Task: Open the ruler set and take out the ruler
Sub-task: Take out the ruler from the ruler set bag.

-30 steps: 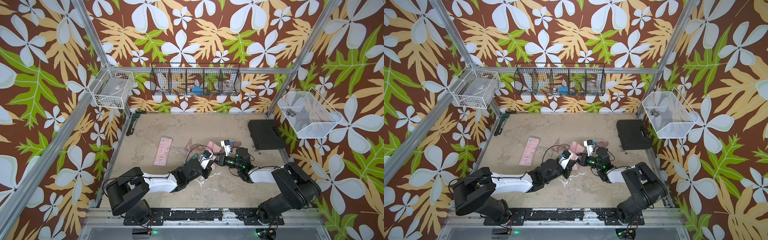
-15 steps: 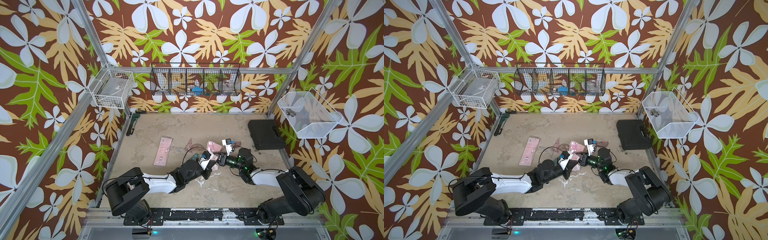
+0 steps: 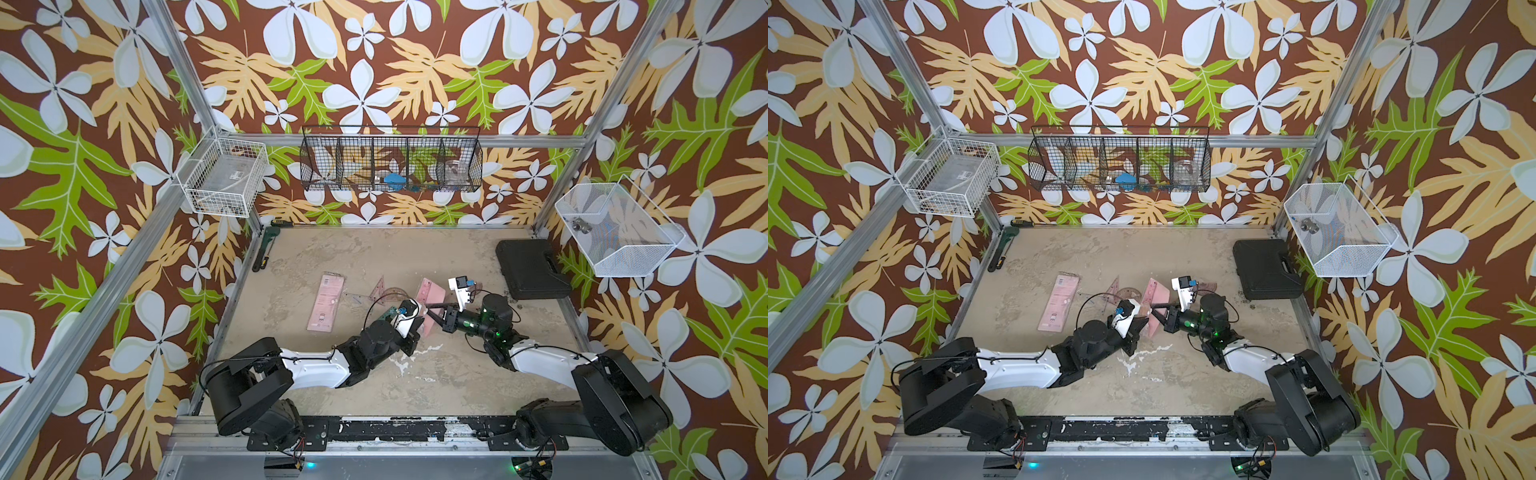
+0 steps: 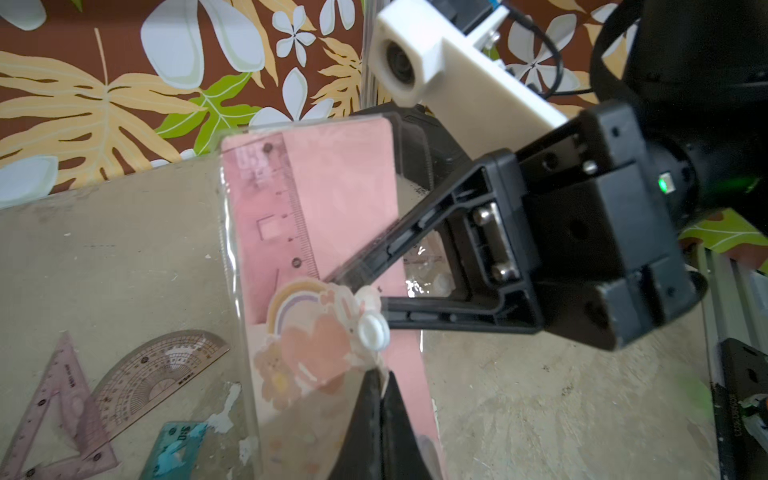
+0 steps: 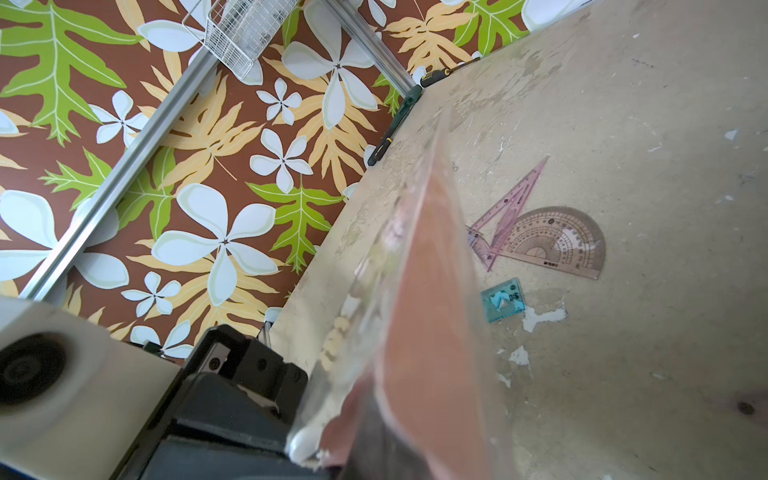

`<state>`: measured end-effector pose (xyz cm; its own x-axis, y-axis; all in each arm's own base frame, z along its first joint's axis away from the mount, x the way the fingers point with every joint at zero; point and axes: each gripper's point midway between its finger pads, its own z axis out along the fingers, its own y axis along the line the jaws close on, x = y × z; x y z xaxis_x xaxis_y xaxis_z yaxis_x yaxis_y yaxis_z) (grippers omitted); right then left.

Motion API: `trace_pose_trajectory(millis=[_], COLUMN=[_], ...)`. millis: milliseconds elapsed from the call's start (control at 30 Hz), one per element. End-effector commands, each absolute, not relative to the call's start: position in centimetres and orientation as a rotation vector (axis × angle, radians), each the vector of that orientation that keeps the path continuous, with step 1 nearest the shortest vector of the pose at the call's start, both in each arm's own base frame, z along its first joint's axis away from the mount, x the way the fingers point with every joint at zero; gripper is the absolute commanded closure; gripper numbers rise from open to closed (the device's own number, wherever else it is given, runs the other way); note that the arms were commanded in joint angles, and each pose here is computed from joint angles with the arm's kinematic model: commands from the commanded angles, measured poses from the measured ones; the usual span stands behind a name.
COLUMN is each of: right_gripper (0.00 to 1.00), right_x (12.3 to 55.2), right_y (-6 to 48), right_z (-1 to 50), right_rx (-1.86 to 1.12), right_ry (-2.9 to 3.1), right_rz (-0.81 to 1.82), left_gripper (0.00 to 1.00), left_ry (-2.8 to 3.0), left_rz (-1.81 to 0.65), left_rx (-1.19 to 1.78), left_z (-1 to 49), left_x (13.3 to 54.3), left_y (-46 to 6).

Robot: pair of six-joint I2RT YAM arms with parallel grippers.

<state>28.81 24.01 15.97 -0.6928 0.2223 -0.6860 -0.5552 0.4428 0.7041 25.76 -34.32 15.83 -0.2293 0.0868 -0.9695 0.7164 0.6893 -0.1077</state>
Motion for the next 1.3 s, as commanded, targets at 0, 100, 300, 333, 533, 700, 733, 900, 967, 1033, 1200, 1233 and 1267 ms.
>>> trace_pose_trajectory(millis=[0,100,300,333,533,700,733,900,967,1033,1200,1233,1267], right_gripper=[0.98,0.83,0.80,0.78,0.76,0.76,0.75,0.69,0.70,0.72,0.85,0.87,0.89], right_x=[28.6,28.7,29.4,29.5,29.0,27.9,27.9,26.8,26.5,26.5,26.4,26.6,26.6], right_y=[24.0,24.6,24.9,24.9,25.4,25.5,25.5,25.7,25.7,25.7,26.4,26.3,26.2], right_z=[15.1,15.2,15.4,15.5,17.0,18.8,18.9,20.0,20.2,20.0,20.2,20.2,20.3], right_rx=[-0.308,-0.327,-0.311,-0.311,-0.351,-0.391,-0.395,-0.451,-0.460,-0.456,-0.467,-0.455,-0.446], right_ry=[1.968,1.959,1.937,1.929,1.855,1.772,1.763,1.707,1.697,1.699,1.691,1.692,1.691], right_rz=[1.301,1.346,1.355,1.360,1.418,1.466,1.467,1.511,1.527,1.530,1.557,1.555,1.552], left_gripper=[1.00,1.00,1.00,1.00,1.00,1.00,1.00,1.00,1.00,1.00,1.00,1.00,1.00], left_ry=[1.705,1.693,1.641,1.636,1.597,1.593,1.589,1.582,1.576,1.574,1.572,1.573,1.571], left_rz=[-0.651,-0.673,-0.746,-0.758,-0.846,-0.860,-0.864,-0.877,-0.878,-0.882,-0.903,-0.898,-0.894], left_rx=[0.633,0.662,0.740,0.749,0.795,0.802,0.799,0.792,0.782,0.799,0.830,0.823,0.823], left_z=[16.6,16.9,17.6,17.5,17.6,17.6,17.7,18.0,18.2,18.2,18.1,18.1,18.1], left_x=[26.1,25.8,24.4,24.2,23.0,22.7,22.6,22.5,22.5,22.3,22.0,22.1,22.1], left_y=[-34.2,-34.7,-35.6,-35.7,-36.4,-36.5,-36.4,-36.2,-35.9,-36.1,-36.6,-36.6,-36.5])
